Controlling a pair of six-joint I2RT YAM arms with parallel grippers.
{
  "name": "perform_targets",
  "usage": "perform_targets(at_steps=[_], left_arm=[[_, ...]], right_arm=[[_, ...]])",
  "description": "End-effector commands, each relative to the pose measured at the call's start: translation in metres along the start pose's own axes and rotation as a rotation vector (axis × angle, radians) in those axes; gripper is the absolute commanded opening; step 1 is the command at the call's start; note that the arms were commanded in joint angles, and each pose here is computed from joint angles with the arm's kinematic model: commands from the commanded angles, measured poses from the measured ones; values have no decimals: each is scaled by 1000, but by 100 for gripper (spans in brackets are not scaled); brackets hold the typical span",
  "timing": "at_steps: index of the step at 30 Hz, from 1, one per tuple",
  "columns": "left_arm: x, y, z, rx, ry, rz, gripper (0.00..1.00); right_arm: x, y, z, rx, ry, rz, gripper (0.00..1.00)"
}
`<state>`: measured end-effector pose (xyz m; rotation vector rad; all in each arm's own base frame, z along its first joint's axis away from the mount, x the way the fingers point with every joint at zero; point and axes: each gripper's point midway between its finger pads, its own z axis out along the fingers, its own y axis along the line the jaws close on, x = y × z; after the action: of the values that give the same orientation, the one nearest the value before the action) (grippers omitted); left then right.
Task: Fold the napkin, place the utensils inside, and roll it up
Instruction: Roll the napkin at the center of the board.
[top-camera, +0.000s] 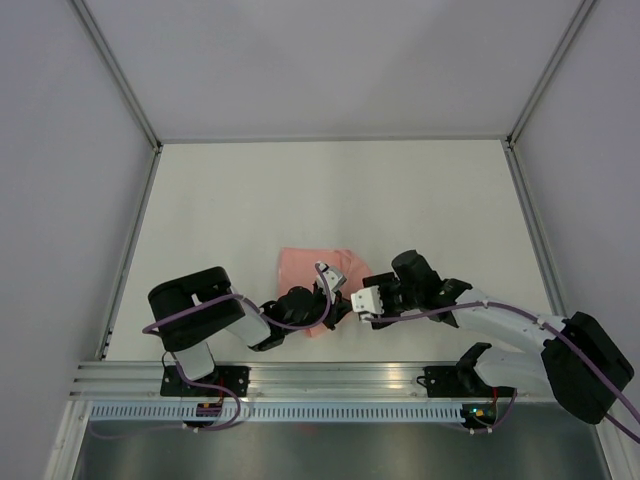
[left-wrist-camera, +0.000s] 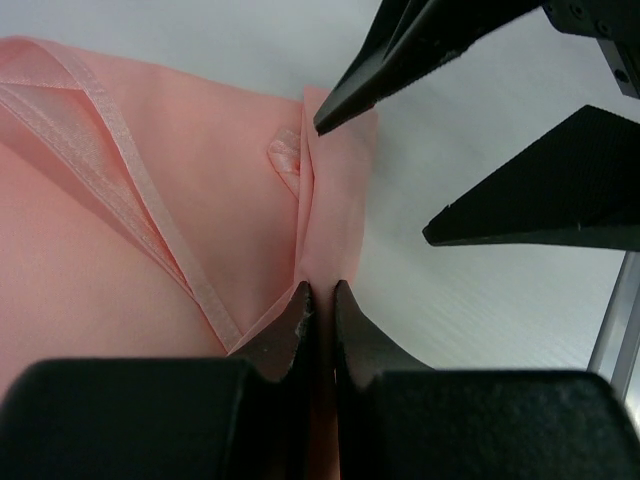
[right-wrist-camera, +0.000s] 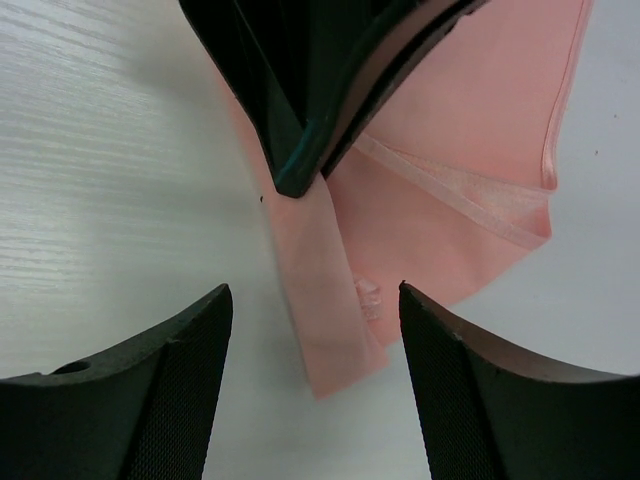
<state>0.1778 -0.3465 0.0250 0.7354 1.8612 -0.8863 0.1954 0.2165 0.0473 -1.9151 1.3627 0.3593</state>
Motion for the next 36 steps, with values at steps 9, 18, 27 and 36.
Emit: perform_targets(at_steps=[9,18,27,36], left_arm=[[121,22,-53,-65,453,-2,2],[116,21,-51,-57,437,10,2],[102,19,-51,-48,384,25,2],[60,23,-40,-103,272,68,31]], right_arm=[[6,10,21,14,24,-148,72],[10,12,31,-20,48,-189,64],[27,40,33,-188,123,-194,37],[38,56,25,-254,199,-128,15]])
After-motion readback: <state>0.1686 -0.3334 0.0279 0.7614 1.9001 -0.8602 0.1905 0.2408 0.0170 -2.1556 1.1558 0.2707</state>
